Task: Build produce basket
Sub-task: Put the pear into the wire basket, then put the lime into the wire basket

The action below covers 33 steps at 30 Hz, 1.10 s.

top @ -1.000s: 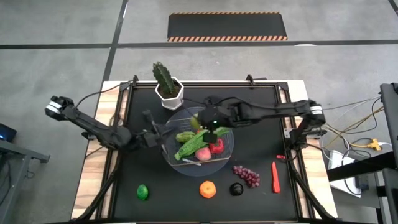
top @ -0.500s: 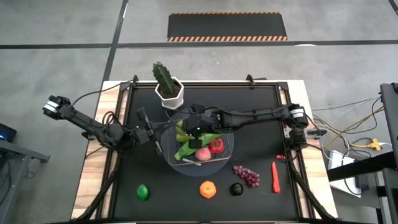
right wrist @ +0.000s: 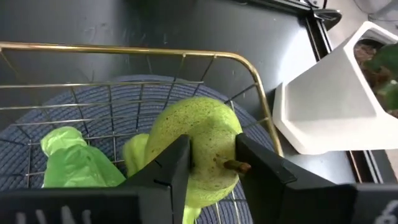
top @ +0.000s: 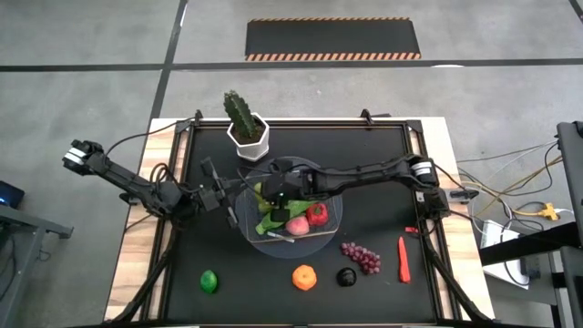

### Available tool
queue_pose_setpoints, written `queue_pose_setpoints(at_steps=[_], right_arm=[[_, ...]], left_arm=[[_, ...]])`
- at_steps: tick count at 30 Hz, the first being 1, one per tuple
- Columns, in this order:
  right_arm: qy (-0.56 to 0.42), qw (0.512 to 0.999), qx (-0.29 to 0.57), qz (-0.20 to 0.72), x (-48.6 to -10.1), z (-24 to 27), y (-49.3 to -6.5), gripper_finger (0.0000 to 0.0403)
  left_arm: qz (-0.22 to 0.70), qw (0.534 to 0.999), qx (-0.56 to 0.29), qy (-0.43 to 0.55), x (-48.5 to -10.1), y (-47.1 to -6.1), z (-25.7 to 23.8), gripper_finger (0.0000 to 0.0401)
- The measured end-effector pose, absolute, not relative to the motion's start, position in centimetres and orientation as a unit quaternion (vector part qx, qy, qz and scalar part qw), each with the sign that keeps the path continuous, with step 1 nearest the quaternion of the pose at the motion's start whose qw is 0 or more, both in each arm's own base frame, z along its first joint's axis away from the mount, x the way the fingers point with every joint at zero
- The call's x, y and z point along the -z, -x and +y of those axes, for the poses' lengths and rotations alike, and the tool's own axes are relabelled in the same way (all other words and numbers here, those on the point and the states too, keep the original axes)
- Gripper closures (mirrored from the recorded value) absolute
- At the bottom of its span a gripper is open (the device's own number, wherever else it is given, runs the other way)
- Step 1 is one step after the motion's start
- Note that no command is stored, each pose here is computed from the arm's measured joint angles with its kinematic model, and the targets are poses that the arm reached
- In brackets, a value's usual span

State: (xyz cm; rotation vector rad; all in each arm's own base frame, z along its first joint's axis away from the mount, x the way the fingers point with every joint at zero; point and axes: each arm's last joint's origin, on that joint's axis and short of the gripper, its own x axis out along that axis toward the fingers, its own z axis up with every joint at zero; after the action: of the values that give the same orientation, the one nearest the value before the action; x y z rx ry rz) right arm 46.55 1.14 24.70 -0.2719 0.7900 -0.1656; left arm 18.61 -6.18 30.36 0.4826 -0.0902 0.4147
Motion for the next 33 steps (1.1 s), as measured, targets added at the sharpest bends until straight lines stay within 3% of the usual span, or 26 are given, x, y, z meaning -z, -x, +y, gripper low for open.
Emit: queue_pose_setpoints(at_steps=[15,22,33], right_arm=[[0.131,0.917,0.083,0.367,-25.3,1.1,-46.6,0.0164],[0.138,0.916,0.083,0.367,-28.6,1.0,-44.5,0.0155],[0.101,0.883,0.087,0.450,-33.5,1.7,-36.5,0.0161]], left_arm=[[-0.043,0.949,-0.203,-0.238,-30.3,-18.7,-6.2,0.0390],[-0.042,0.949,-0.203,-0.238,-30.3,-18.7,-6.2,0.0390],[-0.056,0.962,-0.198,-0.177,-30.3,-18.8,-6.3,0.0390]])
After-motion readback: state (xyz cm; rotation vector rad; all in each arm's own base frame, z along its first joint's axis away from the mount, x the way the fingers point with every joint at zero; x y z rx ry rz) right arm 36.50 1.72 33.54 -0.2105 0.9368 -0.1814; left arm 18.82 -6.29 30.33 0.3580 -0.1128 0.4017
